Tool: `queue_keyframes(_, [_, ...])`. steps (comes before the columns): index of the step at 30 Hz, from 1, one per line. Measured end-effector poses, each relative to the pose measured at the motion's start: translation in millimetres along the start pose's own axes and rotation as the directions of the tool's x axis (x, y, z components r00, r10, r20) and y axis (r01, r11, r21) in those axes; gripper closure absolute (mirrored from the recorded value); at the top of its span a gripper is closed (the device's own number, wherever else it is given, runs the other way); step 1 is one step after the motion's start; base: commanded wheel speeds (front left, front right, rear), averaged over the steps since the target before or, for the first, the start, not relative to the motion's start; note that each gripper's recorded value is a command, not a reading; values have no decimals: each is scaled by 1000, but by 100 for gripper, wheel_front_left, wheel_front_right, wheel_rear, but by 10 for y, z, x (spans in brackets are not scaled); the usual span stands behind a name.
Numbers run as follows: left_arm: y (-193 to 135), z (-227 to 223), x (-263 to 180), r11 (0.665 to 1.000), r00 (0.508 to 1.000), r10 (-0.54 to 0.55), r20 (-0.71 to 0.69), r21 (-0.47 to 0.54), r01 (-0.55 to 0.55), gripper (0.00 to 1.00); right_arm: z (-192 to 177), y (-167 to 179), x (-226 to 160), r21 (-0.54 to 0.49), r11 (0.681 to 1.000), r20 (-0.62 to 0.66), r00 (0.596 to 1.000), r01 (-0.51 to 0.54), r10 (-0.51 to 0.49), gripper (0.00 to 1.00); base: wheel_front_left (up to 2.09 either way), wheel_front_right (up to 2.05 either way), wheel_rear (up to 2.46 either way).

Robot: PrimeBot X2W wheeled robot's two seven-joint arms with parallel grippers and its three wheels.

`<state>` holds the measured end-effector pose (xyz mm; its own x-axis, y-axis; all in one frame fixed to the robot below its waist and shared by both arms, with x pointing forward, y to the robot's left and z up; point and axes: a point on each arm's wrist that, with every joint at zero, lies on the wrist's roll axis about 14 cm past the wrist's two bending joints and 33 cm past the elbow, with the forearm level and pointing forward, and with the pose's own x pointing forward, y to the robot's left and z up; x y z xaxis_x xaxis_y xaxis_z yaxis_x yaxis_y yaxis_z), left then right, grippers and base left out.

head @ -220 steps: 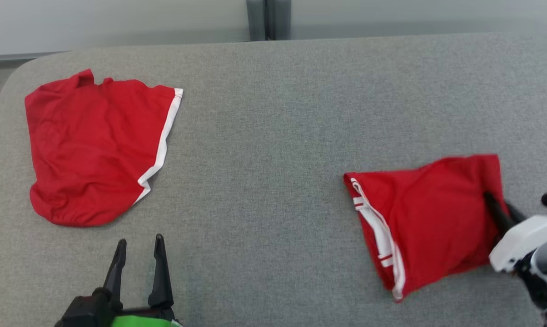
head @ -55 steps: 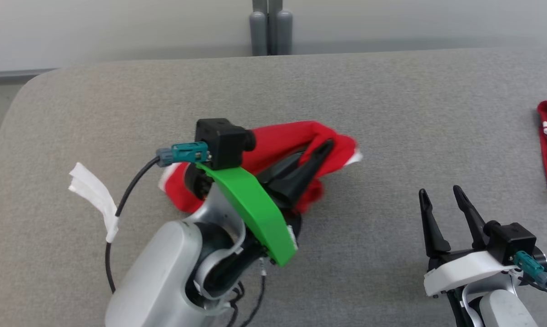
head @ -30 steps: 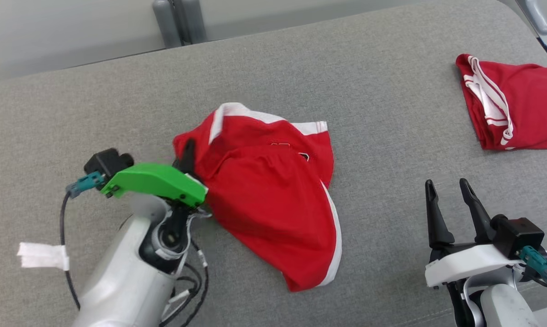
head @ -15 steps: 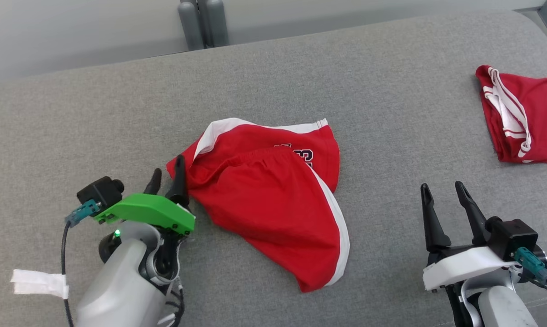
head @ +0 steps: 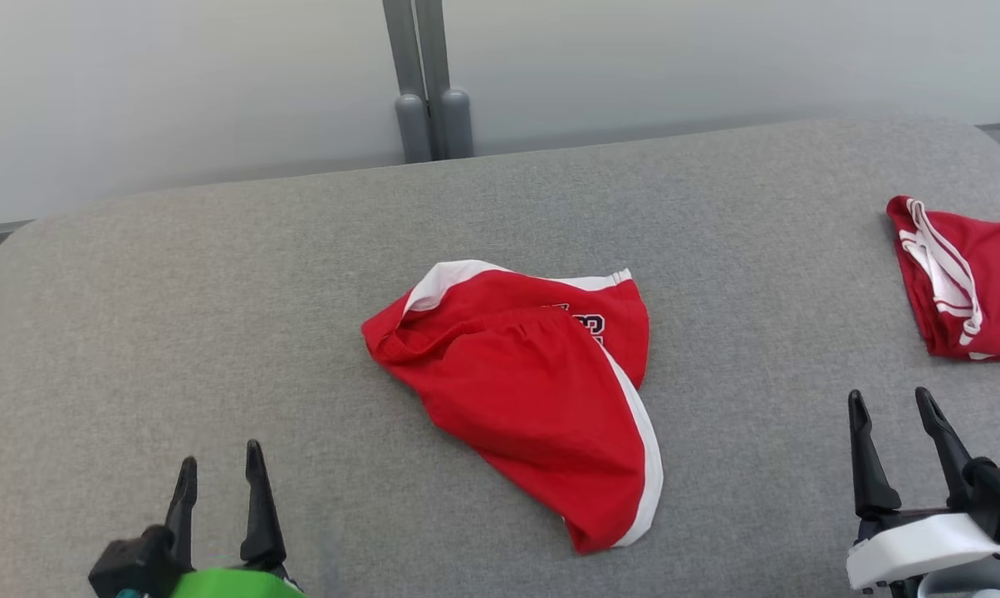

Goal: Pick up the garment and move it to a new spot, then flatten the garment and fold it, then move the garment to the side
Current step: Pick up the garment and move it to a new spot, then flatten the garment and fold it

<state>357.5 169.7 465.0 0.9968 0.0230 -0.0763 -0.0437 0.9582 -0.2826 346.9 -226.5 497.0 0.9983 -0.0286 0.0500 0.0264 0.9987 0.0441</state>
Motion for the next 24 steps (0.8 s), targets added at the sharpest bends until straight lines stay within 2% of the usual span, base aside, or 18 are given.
queue_keyframes(10, [411,86,-527,989,991,120,52,81,-124,0,5,-45,-125,1,1000,2,1000,21,-21,0,0,0,0])
queue_keyframes(24, [487,140,-582,988,989,130,72,78,-136,0,-16,49,-115,4,1000,-3,1000,-2,2,0,0,0,0])
